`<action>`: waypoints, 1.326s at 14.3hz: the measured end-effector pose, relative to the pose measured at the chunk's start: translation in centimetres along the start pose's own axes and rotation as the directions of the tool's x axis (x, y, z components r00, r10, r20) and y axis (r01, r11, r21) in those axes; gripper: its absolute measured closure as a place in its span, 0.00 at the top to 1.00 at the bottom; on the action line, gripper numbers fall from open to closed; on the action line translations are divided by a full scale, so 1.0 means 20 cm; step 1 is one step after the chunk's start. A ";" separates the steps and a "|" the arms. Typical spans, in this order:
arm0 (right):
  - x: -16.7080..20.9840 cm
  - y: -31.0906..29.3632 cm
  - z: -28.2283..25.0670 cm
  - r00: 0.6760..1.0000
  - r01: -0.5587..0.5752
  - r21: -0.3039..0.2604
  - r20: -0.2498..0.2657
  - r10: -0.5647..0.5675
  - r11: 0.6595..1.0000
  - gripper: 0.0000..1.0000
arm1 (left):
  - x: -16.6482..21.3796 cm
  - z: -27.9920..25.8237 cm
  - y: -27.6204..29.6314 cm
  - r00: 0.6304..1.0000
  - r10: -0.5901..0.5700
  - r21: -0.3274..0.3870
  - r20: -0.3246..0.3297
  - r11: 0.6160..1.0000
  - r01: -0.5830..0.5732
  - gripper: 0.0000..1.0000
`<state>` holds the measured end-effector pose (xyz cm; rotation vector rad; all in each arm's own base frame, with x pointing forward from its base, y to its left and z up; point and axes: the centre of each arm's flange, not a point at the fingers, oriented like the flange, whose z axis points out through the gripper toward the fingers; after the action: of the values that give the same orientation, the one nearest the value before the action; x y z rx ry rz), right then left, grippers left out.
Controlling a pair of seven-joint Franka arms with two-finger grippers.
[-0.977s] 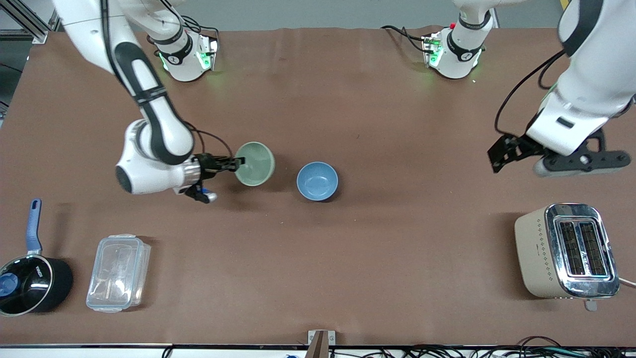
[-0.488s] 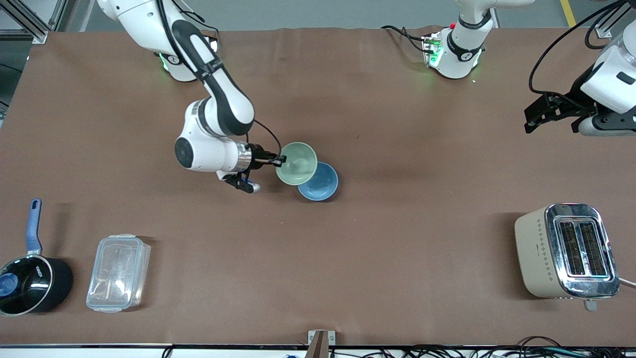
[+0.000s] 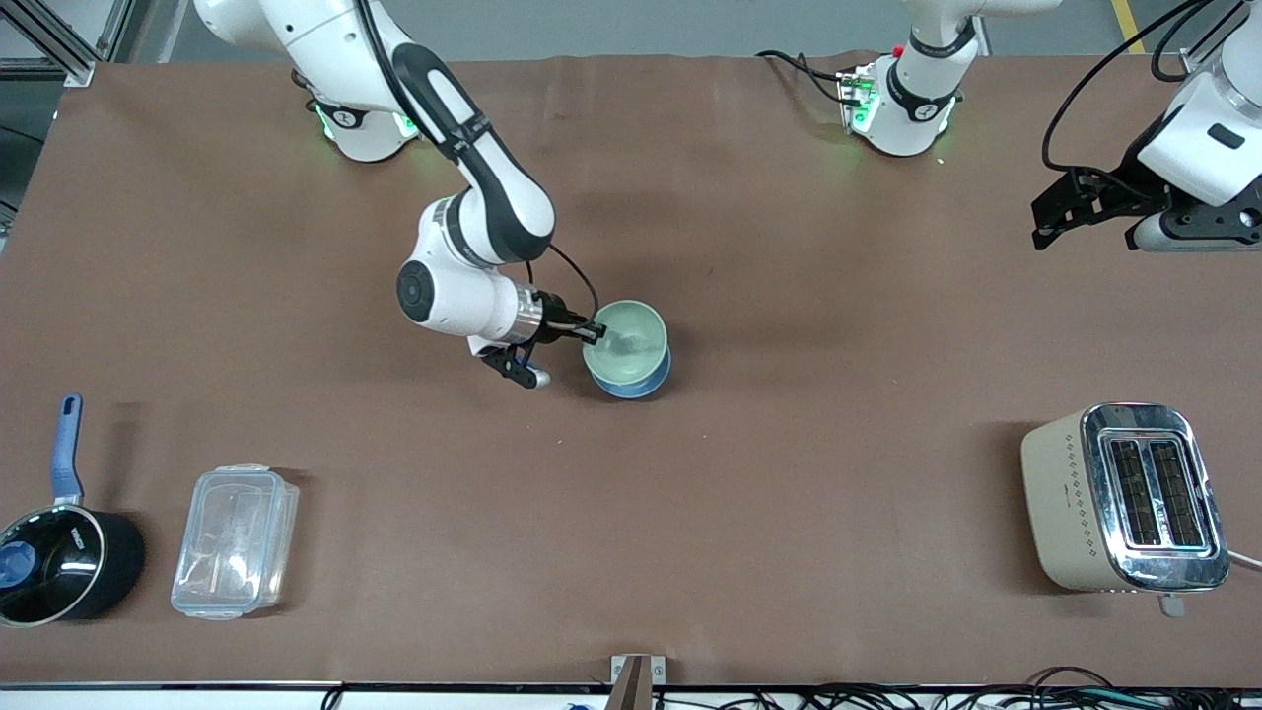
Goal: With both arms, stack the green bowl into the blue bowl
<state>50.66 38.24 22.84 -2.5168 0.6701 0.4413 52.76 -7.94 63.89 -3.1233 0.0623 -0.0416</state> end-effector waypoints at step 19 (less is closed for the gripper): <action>0.05 -0.03 0.05 0.999 0.000 0.009 -0.034 0.000 1.000 0.38 | 0.00 0.01 -0.01 1.000 0.010 0.000 0.004 1.000 -0.010 1.00</action>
<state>51.68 38.83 21.70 -2.5210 0.6836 0.3949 52.79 -7.69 63.68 -3.1223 0.0772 -0.0347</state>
